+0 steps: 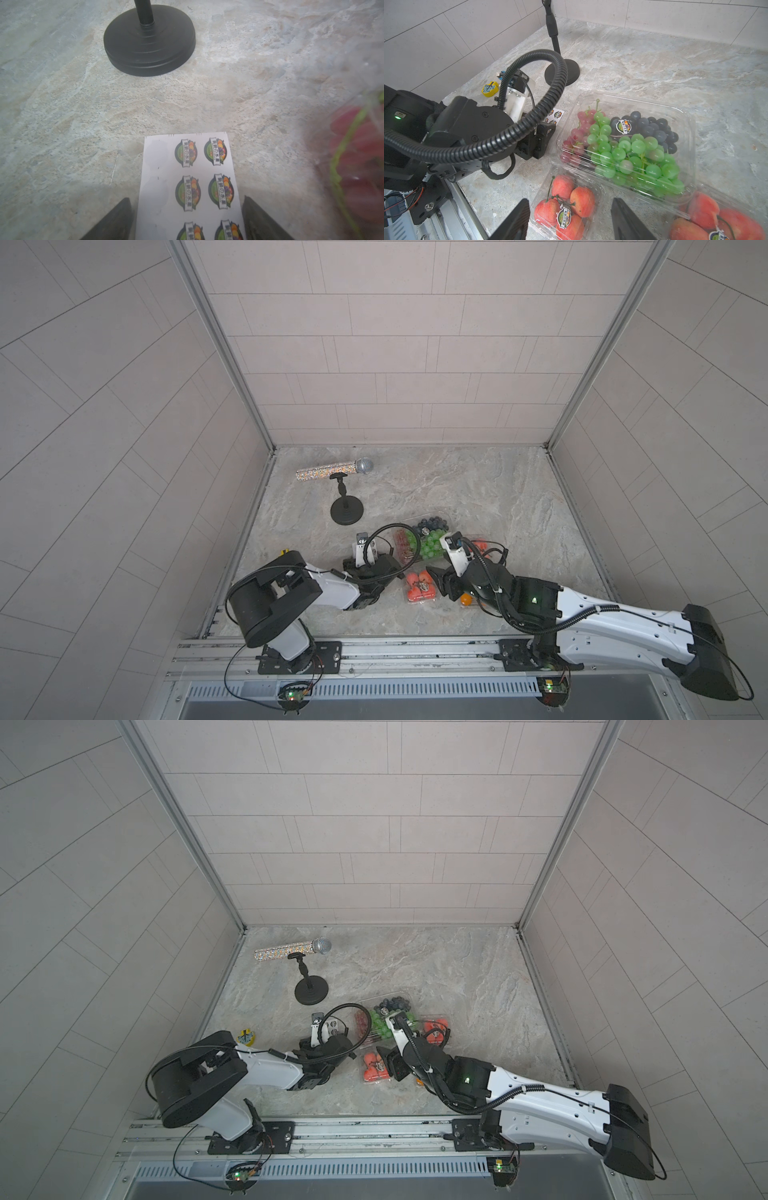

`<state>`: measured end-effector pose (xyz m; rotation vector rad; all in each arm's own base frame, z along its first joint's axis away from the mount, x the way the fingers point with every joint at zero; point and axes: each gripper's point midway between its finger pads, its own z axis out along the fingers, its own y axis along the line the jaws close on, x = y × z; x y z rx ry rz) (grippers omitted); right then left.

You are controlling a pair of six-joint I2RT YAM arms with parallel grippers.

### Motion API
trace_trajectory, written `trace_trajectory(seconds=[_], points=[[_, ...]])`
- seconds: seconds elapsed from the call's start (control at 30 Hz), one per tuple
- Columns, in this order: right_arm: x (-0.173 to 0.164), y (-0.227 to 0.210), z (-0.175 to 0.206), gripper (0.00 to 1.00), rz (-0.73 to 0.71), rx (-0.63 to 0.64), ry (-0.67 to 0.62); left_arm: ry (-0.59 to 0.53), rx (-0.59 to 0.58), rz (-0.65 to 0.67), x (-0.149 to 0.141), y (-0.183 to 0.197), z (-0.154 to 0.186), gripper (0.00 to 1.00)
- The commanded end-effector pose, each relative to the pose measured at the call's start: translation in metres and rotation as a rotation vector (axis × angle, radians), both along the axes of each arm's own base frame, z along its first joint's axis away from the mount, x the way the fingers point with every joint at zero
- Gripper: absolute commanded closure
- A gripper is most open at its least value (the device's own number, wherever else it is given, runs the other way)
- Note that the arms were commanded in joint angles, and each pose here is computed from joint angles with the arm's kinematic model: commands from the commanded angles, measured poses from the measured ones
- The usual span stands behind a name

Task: Label fruit boxes
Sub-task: Pick up the label sticker from the center of the board.

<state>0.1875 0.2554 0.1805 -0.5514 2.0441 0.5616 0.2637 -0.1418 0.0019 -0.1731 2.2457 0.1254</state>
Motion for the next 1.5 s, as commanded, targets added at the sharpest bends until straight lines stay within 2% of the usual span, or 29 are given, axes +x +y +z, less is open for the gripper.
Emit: trace_trajectory(seconds=[0.0,0.07,0.2,0.27,0.43,0.63,0.77,0.83,0.9,0.97,1.13,1.3,1.47], points=[[0.001,0.001,0.004,0.34,-0.001,0.015,-0.012,0.385,0.051,-0.06,-0.065,0.026,-0.07,0.27],[0.001,0.002,0.004,0.34,0.0,0.014,-0.013,0.379,0.05,-0.06,-0.064,0.026,-0.067,0.38],[0.001,0.001,0.004,0.34,-0.001,0.015,-0.013,0.337,0.066,-0.053,-0.058,0.028,-0.052,0.5],[0.001,0.001,0.005,0.34,-0.001,0.016,-0.016,0.306,0.063,-0.055,-0.053,0.028,-0.042,0.51],[0.002,0.002,0.006,0.34,0.002,0.033,-0.027,0.219,-0.022,-0.097,-0.039,0.015,-0.014,0.64],[0.003,0.004,0.013,0.35,0.001,0.082,-0.049,0.088,-0.046,-0.107,-0.025,0.018,0.032,0.64],[0.005,0.009,0.03,0.36,0.011,0.161,-0.063,-0.015,-0.104,-0.179,-0.023,0.012,0.073,0.64],[0.008,0.014,0.041,0.36,0.025,0.225,-0.059,-0.087,-0.172,-0.272,-0.024,-0.001,0.1,0.63],[0.012,0.022,0.052,0.27,0.058,0.295,-0.033,-0.169,-0.255,-0.383,-0.027,-0.018,0.126,0.63],[0.02,0.033,0.065,0.23,0.098,0.366,-0.002,-0.262,-0.351,-0.463,-0.032,-0.03,0.157,0.63],[0.033,0.058,0.088,0.18,0.16,0.406,0.017,-0.397,-0.446,-0.579,-0.043,-0.041,0.208,0.63],[0.037,0.085,0.099,0.2,0.234,0.473,0.028,-0.447,-0.473,-0.634,-0.047,-0.048,0.225,0.63],[0.045,0.109,0.097,0.26,0.263,0.488,0.075,-0.473,-0.501,-0.651,-0.049,-0.05,0.228,0.63]])
